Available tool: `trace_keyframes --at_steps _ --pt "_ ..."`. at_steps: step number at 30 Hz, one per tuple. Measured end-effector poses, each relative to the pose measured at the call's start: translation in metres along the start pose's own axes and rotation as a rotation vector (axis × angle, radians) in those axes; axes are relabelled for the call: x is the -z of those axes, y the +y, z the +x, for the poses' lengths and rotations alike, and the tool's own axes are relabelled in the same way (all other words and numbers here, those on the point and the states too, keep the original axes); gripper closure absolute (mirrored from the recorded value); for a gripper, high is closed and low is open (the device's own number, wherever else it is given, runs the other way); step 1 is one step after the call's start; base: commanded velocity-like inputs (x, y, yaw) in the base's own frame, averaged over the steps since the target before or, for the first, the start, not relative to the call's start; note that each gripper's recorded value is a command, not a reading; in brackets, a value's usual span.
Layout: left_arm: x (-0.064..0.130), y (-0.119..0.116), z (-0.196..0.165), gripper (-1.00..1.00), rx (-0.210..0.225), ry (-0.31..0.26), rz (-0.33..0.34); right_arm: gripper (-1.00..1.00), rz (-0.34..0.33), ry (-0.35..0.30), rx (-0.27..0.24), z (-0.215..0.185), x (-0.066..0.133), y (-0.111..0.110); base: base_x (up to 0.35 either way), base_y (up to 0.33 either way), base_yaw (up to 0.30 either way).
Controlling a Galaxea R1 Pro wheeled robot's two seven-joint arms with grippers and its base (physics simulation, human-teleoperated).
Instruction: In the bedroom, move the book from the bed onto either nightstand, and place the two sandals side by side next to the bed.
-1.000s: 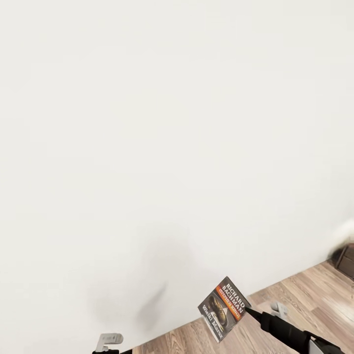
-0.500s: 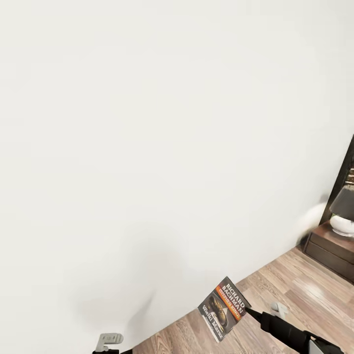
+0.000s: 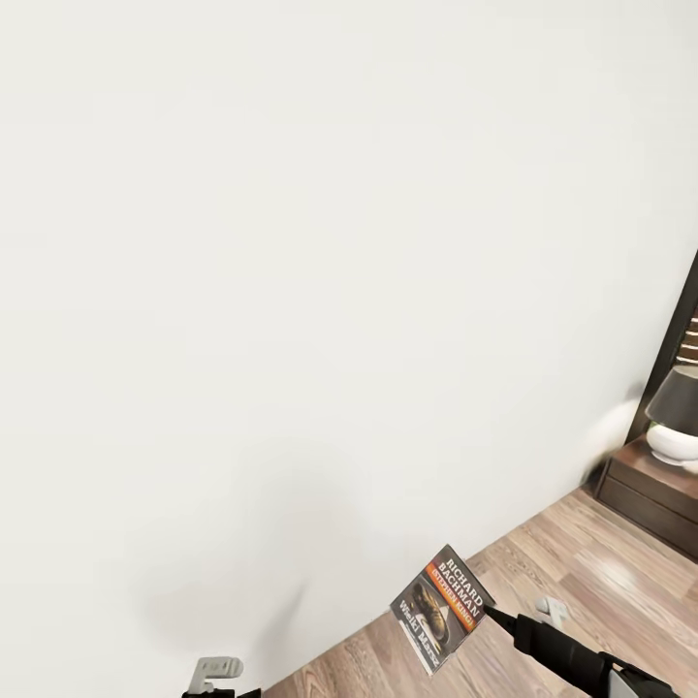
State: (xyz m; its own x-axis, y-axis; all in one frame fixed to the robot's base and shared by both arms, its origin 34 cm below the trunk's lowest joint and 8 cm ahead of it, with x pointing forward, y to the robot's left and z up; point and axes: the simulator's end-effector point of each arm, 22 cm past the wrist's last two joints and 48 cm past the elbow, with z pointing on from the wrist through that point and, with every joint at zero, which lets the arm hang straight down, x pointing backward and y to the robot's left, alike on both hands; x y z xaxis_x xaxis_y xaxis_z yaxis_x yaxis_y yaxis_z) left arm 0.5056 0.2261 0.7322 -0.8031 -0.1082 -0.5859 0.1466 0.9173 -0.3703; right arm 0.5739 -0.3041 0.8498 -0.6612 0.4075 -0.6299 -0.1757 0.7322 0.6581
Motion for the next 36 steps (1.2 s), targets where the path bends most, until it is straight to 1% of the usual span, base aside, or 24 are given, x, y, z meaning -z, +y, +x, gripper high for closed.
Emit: trace_keyframes --at_steps 11,25,36 --pt "-0.0001 -0.0001 -0.0002 -1.00 0.000 0.000 0.000 1.00 -0.004 0.002 0.000 0.0004 -0.0001 0.0008 0.289 0.000 0.000" --pt "-0.0004 -0.0001 -0.0002 -1.00 0.001 0.000 0.000 1.00 -0.004 0.001 -0.001 0.0001 -0.0004 0.0006 0.023 0.000 -0.004" --pt "-0.0005 0.0000 -0.0002 -1.00 0.001 0.000 0.000 1.00 -0.005 0.002 0.000 0.0003 -0.0002 0.0009 0.000 0.000 -0.249"
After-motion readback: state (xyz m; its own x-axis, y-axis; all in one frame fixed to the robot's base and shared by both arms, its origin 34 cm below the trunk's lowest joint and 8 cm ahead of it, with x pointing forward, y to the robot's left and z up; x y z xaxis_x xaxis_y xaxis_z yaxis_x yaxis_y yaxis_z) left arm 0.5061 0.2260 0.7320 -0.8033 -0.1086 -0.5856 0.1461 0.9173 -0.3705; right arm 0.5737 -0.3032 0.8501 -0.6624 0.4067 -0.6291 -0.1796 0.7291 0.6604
